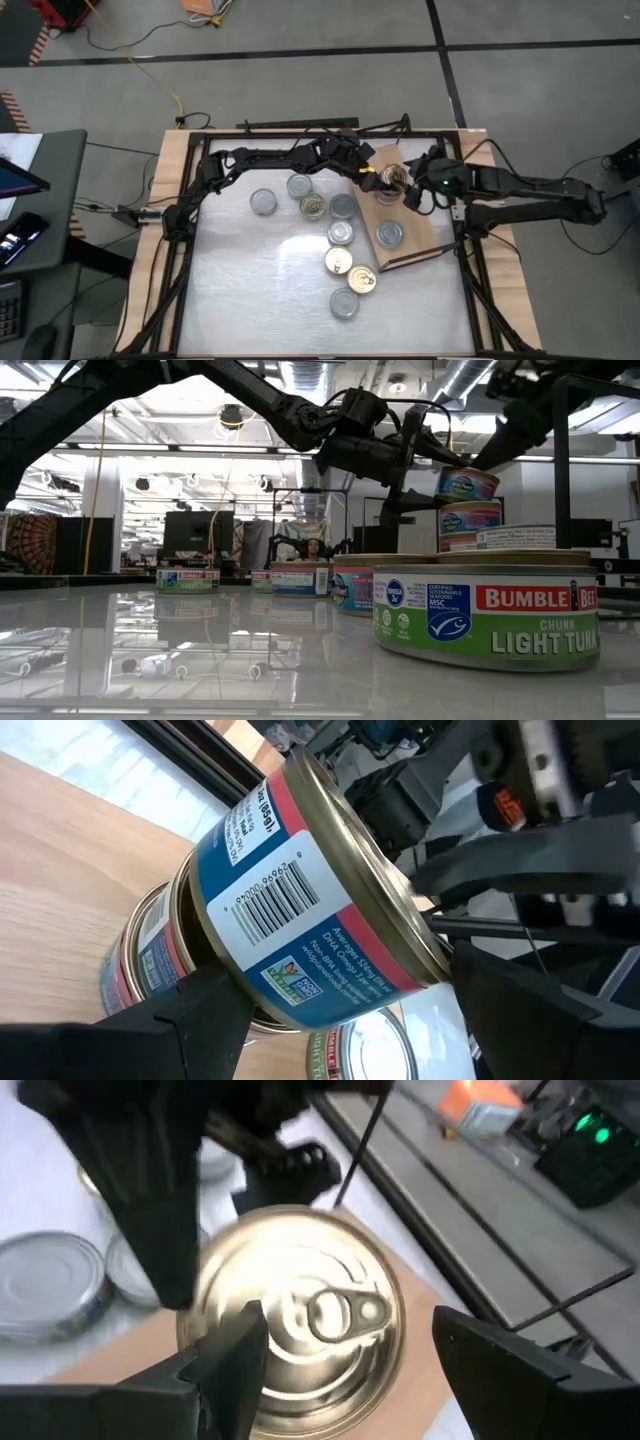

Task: Stack canned seafood by type on shelf
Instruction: Stack the blue tuna can on the other blue tuna can on the shelf

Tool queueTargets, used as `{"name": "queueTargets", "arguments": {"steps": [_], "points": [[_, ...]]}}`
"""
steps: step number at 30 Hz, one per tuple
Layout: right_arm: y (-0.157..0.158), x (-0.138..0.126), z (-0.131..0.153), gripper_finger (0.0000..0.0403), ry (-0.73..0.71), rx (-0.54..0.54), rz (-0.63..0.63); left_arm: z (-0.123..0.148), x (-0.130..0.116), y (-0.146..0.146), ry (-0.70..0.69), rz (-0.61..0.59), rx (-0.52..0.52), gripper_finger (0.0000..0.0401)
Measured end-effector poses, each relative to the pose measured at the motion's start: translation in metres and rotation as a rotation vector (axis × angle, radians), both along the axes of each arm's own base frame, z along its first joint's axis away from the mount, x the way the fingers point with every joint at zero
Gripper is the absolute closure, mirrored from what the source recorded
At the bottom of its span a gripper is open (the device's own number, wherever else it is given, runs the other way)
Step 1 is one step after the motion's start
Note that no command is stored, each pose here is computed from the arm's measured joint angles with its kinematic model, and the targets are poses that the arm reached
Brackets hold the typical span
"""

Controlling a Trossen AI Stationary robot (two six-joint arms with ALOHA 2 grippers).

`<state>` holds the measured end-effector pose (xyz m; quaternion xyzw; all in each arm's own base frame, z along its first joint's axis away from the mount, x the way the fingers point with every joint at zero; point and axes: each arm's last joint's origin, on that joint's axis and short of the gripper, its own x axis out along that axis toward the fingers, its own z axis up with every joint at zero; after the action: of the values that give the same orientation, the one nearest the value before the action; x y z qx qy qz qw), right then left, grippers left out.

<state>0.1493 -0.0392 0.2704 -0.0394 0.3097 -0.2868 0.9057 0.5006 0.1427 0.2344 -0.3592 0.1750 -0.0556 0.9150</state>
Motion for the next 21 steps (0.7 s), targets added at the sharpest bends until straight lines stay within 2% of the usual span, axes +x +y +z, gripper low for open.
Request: {"name": "queueTargets", "arguments": {"steps": [5,10,21], "points": [[-0.007,0.007,-0.009,0.0097,0.067,0.036,-0.028,0.0,0.0,0.001,-0.003,-0.005,0.011,0.0081],[-0.007,0.003,-0.01,0.0097,0.082,0.054,-0.045,0.0,-0.001,0.002,-0.019,-0.034,0.081,0.0081],[-0.001,-0.005,-0.008,0.0097,0.066,0.073,-0.017,0.0,-0.004,0.012,-0.021,-0.02,0.082,0.0081]]}}
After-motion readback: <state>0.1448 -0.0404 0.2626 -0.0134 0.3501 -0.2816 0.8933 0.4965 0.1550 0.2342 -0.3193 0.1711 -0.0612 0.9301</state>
